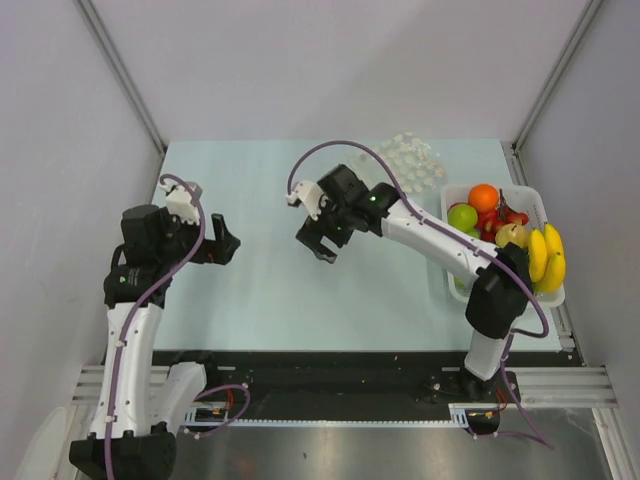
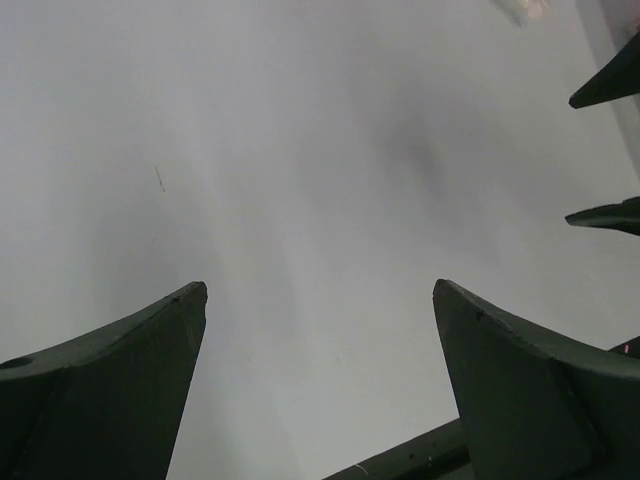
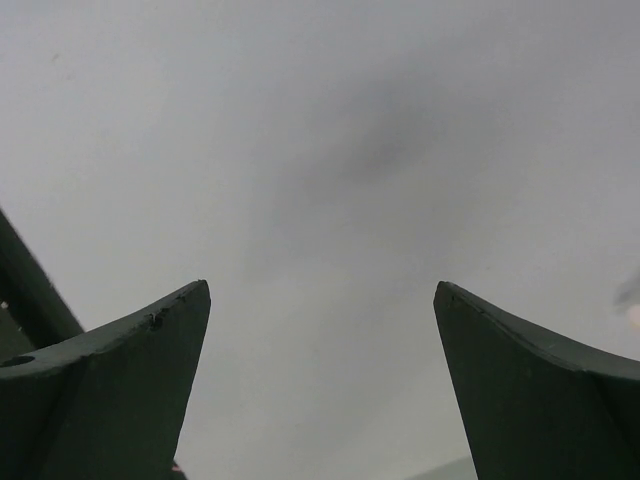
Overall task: Place the food in the zip-top bag and seal the zipper
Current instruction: Pick up the zipper food storage bag at the center of the board, then open the zipper of the food storage bag.
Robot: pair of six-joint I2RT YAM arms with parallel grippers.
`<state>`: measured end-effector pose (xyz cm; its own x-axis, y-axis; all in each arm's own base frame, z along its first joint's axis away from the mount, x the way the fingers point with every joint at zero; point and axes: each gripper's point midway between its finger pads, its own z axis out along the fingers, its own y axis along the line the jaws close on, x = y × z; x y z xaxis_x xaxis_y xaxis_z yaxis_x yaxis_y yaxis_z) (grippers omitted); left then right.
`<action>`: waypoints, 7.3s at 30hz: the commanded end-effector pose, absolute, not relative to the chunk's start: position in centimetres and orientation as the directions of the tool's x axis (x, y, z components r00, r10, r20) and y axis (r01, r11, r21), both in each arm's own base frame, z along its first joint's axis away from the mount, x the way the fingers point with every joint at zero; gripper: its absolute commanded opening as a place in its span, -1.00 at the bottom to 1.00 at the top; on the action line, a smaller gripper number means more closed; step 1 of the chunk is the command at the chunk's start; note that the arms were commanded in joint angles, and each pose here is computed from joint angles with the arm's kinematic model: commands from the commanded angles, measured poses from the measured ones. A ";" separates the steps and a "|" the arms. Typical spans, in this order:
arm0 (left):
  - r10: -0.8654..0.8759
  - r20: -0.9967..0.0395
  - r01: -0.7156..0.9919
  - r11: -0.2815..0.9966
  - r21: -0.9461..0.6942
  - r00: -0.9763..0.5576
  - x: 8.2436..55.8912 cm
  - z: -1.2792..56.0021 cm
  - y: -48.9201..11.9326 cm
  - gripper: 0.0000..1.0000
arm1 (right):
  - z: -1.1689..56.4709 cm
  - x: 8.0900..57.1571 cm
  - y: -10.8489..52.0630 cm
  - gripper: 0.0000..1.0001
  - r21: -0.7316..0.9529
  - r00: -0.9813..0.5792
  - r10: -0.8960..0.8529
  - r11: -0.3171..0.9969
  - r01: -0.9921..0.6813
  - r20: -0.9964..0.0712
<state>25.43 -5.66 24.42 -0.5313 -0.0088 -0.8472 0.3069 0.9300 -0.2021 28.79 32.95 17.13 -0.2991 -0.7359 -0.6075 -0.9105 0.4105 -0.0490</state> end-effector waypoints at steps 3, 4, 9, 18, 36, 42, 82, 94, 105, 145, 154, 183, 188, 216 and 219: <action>-0.069 -0.897 0.179 0.970 -0.162 -0.438 26.6 27.2 -3.5 0.99 | 21.2 36.5 34.5 0.99 -0.162 -0.268 -0.666 0.509 -0.845 -0.696; -0.078 -0.899 0.138 0.979 -0.151 -0.430 27.0 27.2 -2.8 0.99 | 21.2 37.4 34.2 1.00 -0.157 -0.283 -0.656 0.527 -0.835 -0.700; -0.080 -0.912 0.116 0.984 -0.137 -0.403 28.0 28.2 -2.3 0.99 | 21.0 46.0 30.4 0.99 -0.133 -0.404 -0.564 0.684 -0.717 -0.720; -0.036 -0.928 0.217 0.968 -0.124 -0.370 27.9 28.6 -3.6 0.99 | 17.3 55.5 21.1 0.99 -0.200 -0.498 -0.496 0.822 -0.533 -0.711; -0.042 -0.901 0.220 0.964 -0.151 -0.431 28.9 27.0 -3.8 0.99 | 8.0 61.1 18.0 0.54 -0.229 -0.534 -0.507 0.834 -0.502 -0.677; -0.045 -0.895 0.223 0.962 -0.158 -0.443 29.1 26.7 -3.9 0.99 | 5.9 61.9 17.3 0.06 -0.222 -0.547 -0.499 0.841 -0.494 -0.673; 0.596 -0.511 0.733 -0.205 0.648 0.619 20.2 25.6 -20.3 0.50 | 22.6 23.0 35.8 -1.00 0.894 -0.741 -0.558 -0.004 -0.448 -0.374; 0.641 -0.485 0.736 -0.193 0.649 0.595 22.2 23.5 -20.7 0.15 | 23.1 22.4 36.6 -0.96 0.897 -0.728 -0.579 -0.013 -0.441 -0.366; 0.703 -0.602 0.851 -0.008 0.525 0.379 22.3 22.8 -20.0 -1.00 | 24.8 26.8 35.9 0.23 0.825 -0.720 -0.505 0.027 -0.565 -0.476; -0.256 -0.720 0.430 0.658 -0.618 -0.644 26.0 29.3 -18.9 -0.99 | 28.2 29.2 40.2 -0.15 0.724 -0.752 -0.122 0.208 -0.658 -0.648; -0.293 -0.709 0.441 0.615 -0.653 -0.641 25.2 29.8 -19.3 -1.00 | 27.2 29.2 42.1 -0.48 0.759 -0.780 -0.119 0.181 -0.625 -0.614; 0.084 -0.874 0.504 0.841 -0.195 -0.478 27.2 27.5 -15.5 0.29 | 21.6 26.2 36.5 -1.00 0.648 -0.670 -0.442 0.229 -0.727 -0.596; 0.041 -0.886 0.628 0.721 -0.293 -0.461 24.1 30.1 -17.8 0.75 | 23.4 26.9 37.4 -1.00 0.660 -0.693 -0.388 0.240 -0.712 -0.608; 0.141 -0.805 0.400 0.907 -0.128 -0.577 27.0 24.5 -13.0 -1.00 | 18.8 28.5 36.3 -1.00 0.696 -0.761 -0.396 0.328 -0.639 -0.514; 0.109 -0.774 0.446 0.863 -0.238 -0.624 26.3 24.0 -14.8 -1.00 | 16.4 29.5 35.1 -1.00 0.667 -0.751 -0.429 0.360 -0.652 -0.503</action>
<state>27.06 -13.45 23.72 -0.6048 0.1377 -0.7844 0.3971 0.9059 -0.1472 28.75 36.71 19.77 -0.7709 -0.3686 -0.5195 -0.6306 0.3267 0.7040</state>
